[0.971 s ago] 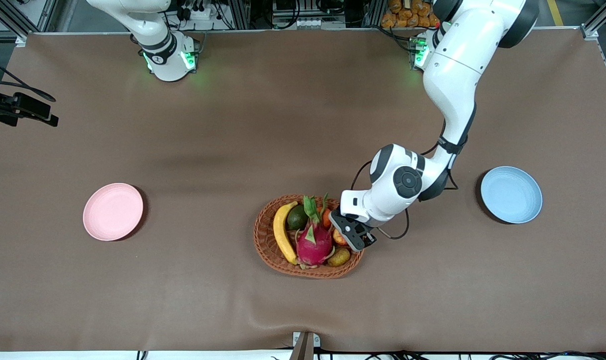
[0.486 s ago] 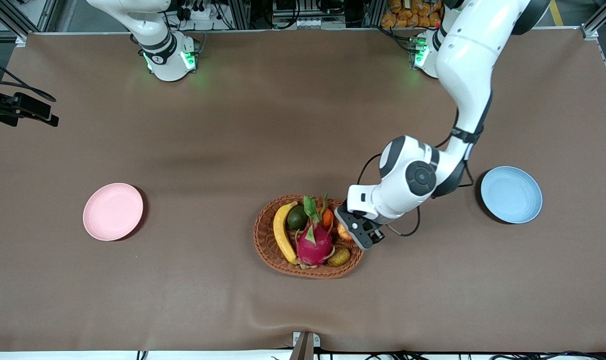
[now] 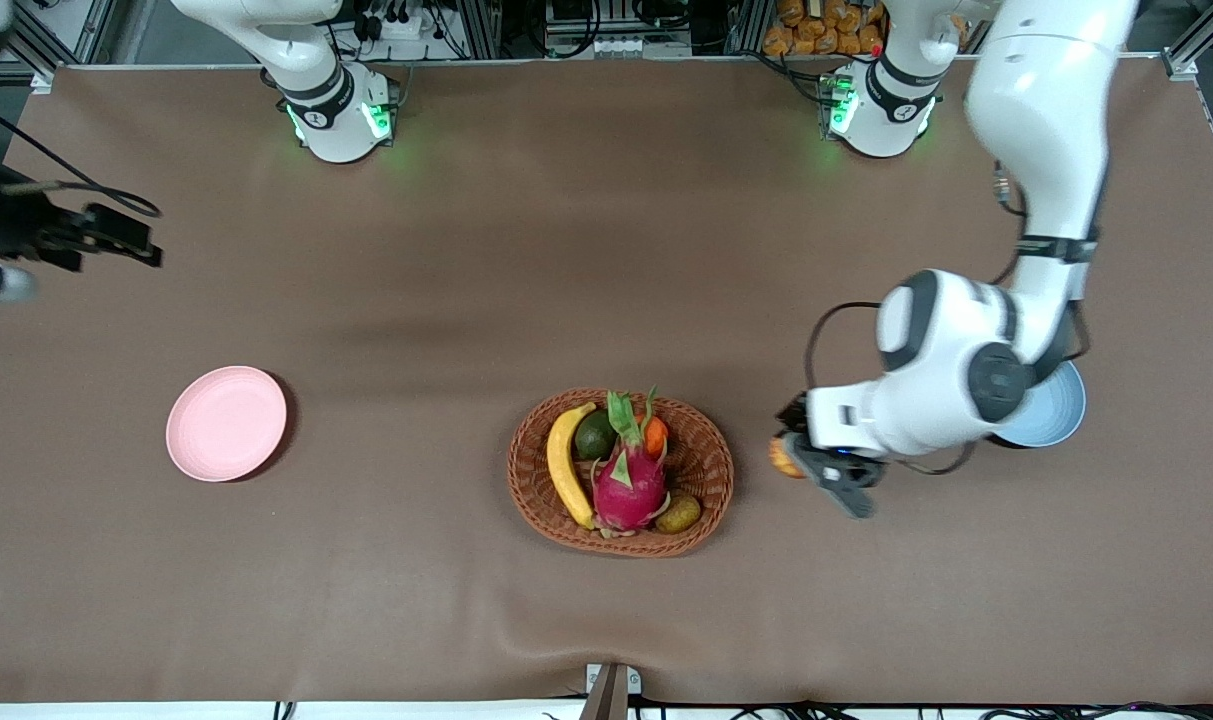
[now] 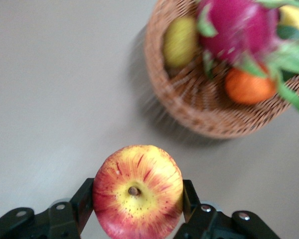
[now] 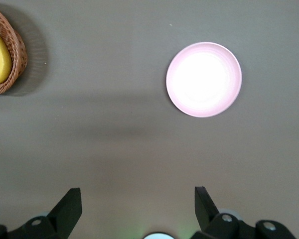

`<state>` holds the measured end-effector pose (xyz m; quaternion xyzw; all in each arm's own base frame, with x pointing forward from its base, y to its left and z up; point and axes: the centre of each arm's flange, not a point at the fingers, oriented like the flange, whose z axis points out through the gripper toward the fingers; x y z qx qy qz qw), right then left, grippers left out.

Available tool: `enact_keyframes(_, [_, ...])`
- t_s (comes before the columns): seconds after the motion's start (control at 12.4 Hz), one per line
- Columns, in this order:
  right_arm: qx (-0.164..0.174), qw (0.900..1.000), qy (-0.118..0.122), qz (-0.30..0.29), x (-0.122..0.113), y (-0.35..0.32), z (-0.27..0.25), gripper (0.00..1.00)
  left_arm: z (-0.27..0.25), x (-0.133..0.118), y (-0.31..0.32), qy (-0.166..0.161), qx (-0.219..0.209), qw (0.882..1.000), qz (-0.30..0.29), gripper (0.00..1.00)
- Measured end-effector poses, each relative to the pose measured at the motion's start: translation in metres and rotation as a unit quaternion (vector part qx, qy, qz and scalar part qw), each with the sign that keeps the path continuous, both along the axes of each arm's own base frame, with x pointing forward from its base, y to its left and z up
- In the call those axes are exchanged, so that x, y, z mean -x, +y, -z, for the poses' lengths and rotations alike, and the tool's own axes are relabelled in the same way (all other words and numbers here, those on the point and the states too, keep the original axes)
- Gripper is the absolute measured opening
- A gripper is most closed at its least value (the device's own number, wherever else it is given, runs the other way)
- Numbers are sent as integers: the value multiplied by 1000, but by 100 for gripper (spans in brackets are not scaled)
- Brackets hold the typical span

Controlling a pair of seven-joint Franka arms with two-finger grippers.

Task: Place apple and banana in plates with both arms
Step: 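Carry the apple to the blue plate while the right gripper reaches out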

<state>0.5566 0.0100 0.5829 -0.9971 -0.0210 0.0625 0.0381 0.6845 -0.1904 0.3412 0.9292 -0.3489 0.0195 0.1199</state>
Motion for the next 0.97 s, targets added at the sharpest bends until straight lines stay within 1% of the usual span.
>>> enact_keyframes(0.16, [0,1000,-6,-20,-26,29,42,100,-9,1,52,40,-7,998,-47,74])
enact_keyframes(0.32, [1,999,-19,-27,-52,63,86,100,-2,8,101,65,-18,994,-84,74])
enact_keyframes(0.49, [4,1000,-25,-4,-65,109,121,100,13,19,154,79,-56,990,-101,74])
enact_keyframes(0.73, [5,999,-43,29,-67,195,152,100,16,48,219,87,-87,984,-132,74])
enact_keyframes(0.81, [5,998,-46,50,-65,220,162,100,19,58,242,83,-97,981,-145,74])
enact_keyframes(0.97, [7,995,-48,86,-64,262,188,100,36,78,285,63,-107,977,-175,74])
